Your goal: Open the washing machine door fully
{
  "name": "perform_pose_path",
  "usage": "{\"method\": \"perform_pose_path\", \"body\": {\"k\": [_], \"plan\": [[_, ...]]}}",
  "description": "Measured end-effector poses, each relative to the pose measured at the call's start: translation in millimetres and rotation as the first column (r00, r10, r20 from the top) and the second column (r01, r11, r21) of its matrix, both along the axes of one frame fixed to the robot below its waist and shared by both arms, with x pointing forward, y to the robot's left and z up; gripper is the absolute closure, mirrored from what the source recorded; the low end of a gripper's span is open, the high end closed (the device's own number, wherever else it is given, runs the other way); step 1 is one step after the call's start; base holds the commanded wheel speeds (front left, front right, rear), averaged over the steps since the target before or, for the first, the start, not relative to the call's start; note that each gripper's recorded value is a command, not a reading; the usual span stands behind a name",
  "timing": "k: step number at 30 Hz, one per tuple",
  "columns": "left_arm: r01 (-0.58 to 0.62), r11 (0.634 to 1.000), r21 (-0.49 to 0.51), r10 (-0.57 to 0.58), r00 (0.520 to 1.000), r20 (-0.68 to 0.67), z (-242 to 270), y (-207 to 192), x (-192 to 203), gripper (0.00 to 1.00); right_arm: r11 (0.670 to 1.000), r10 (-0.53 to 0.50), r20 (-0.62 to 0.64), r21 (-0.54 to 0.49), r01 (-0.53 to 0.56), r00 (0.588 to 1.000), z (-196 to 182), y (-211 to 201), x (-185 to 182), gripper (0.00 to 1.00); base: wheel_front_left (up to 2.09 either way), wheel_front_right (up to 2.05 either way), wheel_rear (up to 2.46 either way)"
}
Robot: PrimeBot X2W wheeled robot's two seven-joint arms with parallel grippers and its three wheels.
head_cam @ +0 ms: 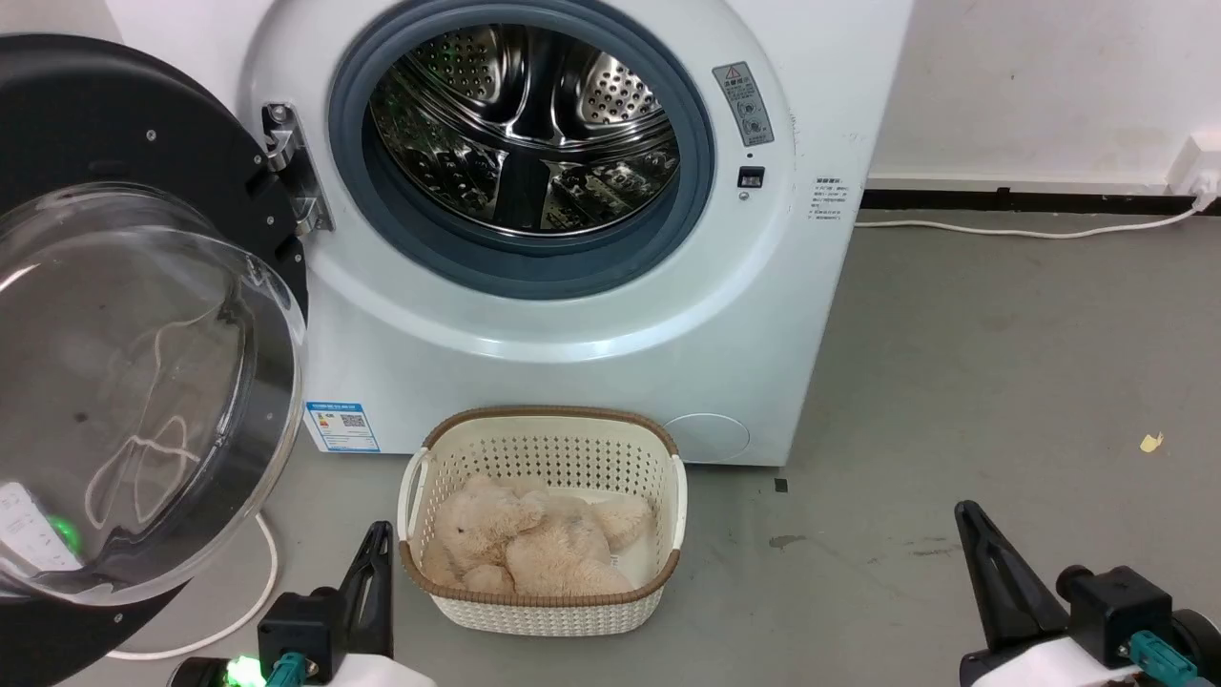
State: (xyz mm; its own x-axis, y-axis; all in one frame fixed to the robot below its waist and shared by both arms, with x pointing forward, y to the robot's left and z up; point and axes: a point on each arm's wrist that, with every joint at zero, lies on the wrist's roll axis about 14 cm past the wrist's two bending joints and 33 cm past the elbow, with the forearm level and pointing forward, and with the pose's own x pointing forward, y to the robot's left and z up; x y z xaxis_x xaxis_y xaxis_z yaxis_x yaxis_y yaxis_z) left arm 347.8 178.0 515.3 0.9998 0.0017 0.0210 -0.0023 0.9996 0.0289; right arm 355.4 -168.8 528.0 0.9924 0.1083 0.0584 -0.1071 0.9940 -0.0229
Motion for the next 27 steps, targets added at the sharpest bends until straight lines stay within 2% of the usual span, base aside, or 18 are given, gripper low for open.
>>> {"method": "perform_pose_path", "body": {"k": [27], "plan": [[0.0, 1.0, 0.012, 0.001, 1.0, -0.018, 5.0, 1.2, 13.3, 1.0, 1.0, 0.009, -0.047, -0.017, -0.01, 0.999, -4.6, 3.8, 6.5, 1.0, 0.0, 0.0, 0.0]]}}
